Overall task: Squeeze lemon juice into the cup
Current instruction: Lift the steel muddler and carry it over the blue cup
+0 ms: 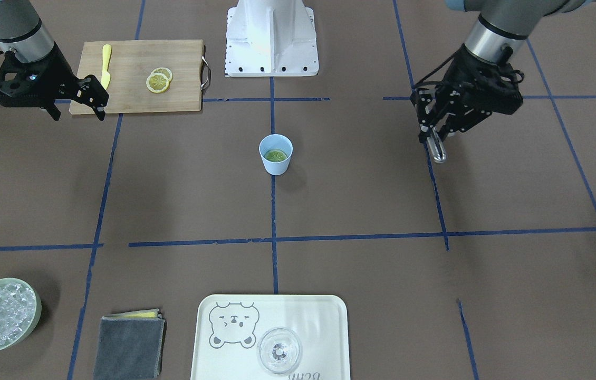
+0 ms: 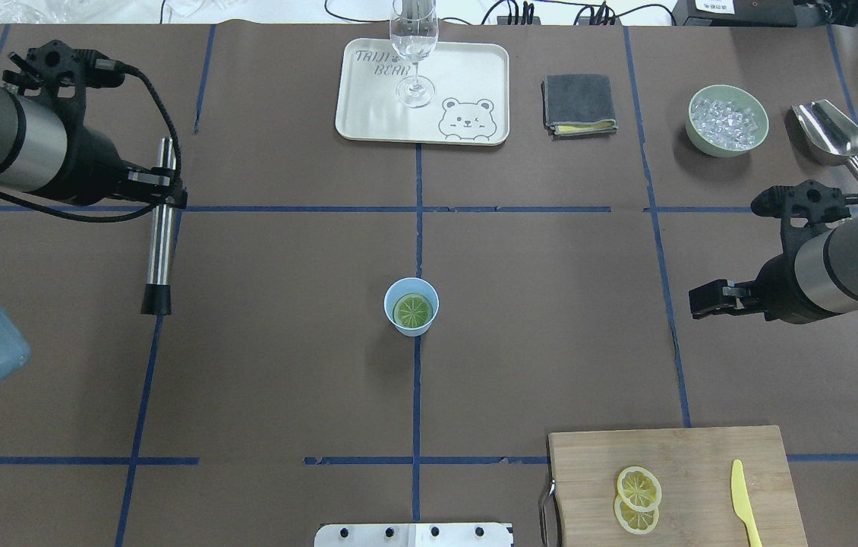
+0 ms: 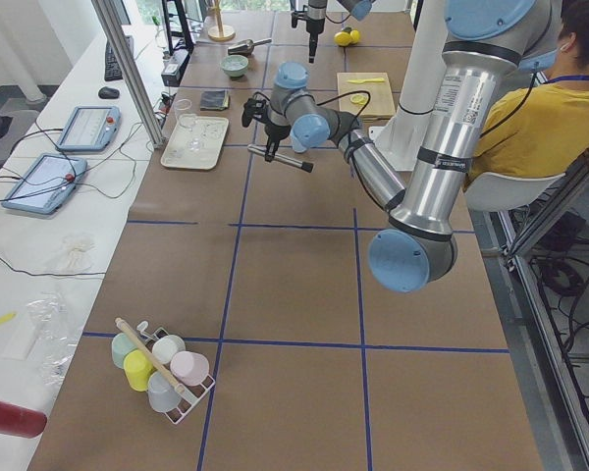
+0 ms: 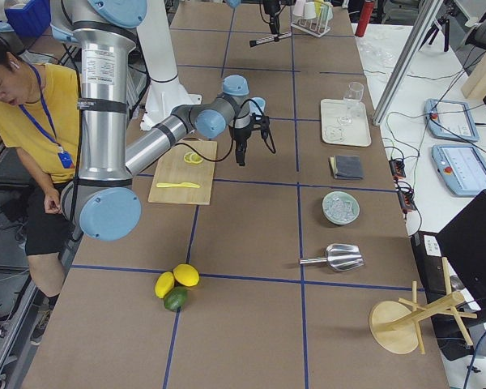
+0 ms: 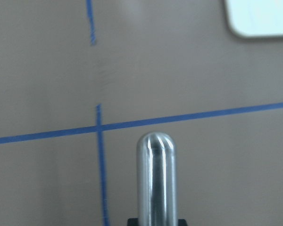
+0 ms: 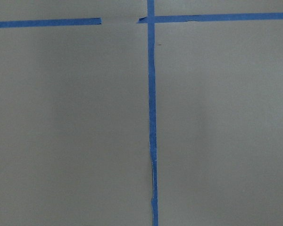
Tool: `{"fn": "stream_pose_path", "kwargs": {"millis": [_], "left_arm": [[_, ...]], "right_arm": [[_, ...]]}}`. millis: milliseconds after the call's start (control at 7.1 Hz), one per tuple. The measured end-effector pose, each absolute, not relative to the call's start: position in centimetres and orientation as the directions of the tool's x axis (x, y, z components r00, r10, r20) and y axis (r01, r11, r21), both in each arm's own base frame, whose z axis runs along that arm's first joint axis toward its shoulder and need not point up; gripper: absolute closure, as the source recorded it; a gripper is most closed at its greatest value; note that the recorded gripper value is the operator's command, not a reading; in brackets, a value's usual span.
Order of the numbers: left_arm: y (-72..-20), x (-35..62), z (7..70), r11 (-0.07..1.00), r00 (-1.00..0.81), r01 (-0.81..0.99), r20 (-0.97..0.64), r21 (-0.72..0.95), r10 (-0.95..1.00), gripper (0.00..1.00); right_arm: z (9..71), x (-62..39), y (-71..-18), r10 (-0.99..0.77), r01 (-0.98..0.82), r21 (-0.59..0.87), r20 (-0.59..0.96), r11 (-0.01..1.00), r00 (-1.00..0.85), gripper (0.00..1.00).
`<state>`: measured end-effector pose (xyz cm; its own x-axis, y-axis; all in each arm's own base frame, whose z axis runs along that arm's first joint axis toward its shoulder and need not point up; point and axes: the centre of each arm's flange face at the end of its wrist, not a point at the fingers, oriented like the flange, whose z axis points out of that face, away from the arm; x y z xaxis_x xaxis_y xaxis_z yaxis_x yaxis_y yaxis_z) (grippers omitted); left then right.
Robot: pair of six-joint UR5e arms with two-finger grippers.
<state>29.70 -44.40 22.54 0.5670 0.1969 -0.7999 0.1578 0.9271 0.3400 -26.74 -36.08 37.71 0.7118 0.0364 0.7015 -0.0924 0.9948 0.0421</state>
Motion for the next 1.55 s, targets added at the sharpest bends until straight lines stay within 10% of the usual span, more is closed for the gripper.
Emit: {"fn": "stream_pose_path", "kwargs": {"millis": [845, 1550], "left_arm": [[-38.6, 36.5, 7.5, 0.745, 0.431, 0.405, -0.83, 0.529, 0.355, 1.0], [-35.8, 46.3, 12.3, 0.324, 0.563, 0.637, -0.71, 0.699, 0.423, 1.0]], "right_arm": [[37.6, -26.1, -36.2, 0.045, -0.1, 0.037, 0.705, 0.994, 0.708, 0.0], [38.0, -24.9, -36.4, 0.072, -0.112, 0.01, 0.708, 0.994, 0.703, 0.0]]}}
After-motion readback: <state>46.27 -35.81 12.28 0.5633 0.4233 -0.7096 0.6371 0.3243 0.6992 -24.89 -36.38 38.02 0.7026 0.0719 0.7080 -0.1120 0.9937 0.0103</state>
